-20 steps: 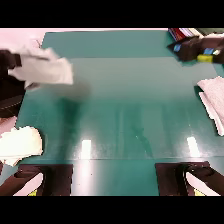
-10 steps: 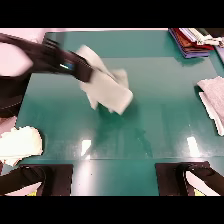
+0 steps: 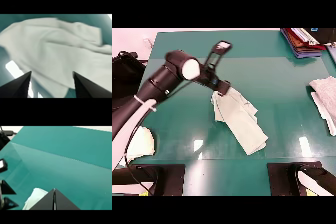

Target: Fold the shirts.

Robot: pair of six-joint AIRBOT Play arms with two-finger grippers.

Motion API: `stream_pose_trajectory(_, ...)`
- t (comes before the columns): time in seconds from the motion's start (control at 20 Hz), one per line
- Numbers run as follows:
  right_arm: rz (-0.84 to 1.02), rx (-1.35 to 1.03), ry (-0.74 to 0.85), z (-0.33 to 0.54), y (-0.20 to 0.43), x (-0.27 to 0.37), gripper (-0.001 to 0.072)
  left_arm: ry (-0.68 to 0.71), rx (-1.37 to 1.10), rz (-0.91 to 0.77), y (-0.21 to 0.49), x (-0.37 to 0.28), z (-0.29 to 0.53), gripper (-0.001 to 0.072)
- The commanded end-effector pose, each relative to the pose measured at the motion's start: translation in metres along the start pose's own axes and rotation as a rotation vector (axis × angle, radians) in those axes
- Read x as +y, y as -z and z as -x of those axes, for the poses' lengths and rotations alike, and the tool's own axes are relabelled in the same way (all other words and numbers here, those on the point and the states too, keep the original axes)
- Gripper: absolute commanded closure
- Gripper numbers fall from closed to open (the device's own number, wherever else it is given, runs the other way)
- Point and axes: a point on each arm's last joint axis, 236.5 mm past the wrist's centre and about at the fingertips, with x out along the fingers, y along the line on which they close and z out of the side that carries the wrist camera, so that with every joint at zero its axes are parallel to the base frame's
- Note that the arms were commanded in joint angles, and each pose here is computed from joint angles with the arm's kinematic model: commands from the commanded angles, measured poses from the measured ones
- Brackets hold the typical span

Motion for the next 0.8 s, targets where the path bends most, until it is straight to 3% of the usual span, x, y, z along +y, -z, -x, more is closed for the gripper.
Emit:
stream_pose_trajectory(0.0,-0.001,0.017,-0.003,-0.001,0.004,0.0,0.0698,0.122,0.095,0.268,0.03,0.04,-0.02,0.0101)
stream_pose_trajectory(0.35,-0.001,0.017,-0.003,-0.001,0.004,0.0,0.0698,0.283,0.195,0.494,0.115,0.024,-0.097,0.0102)
stream_pose_trajectory(0.55,-0.001,0.019,-0.003,-0.001,0.004,0.0,0.0698,0.288,0.213,0.419,0.126,0.003,-0.115,0.011)
stream_pose_trajectory(0.6,-0.001,0.023,-0.004,-0.001,0.005,0.001,0.0697,0.277,0.219,0.403,0.129,0.004,-0.116,0.0255)
stream_pose_trajectory(0.7,0.003,0.052,0.001,0.0,0.012,-0.001,0.0697,0.268,0.238,0.39,0.134,0.009,-0.114,0.0675)
stream_pose_trajectory(0.75,0.008,0.082,0.012,0.0,0.019,-0.004,0.0698,0.266,0.25,0.397,0.134,0.015,-0.111,0.0679)
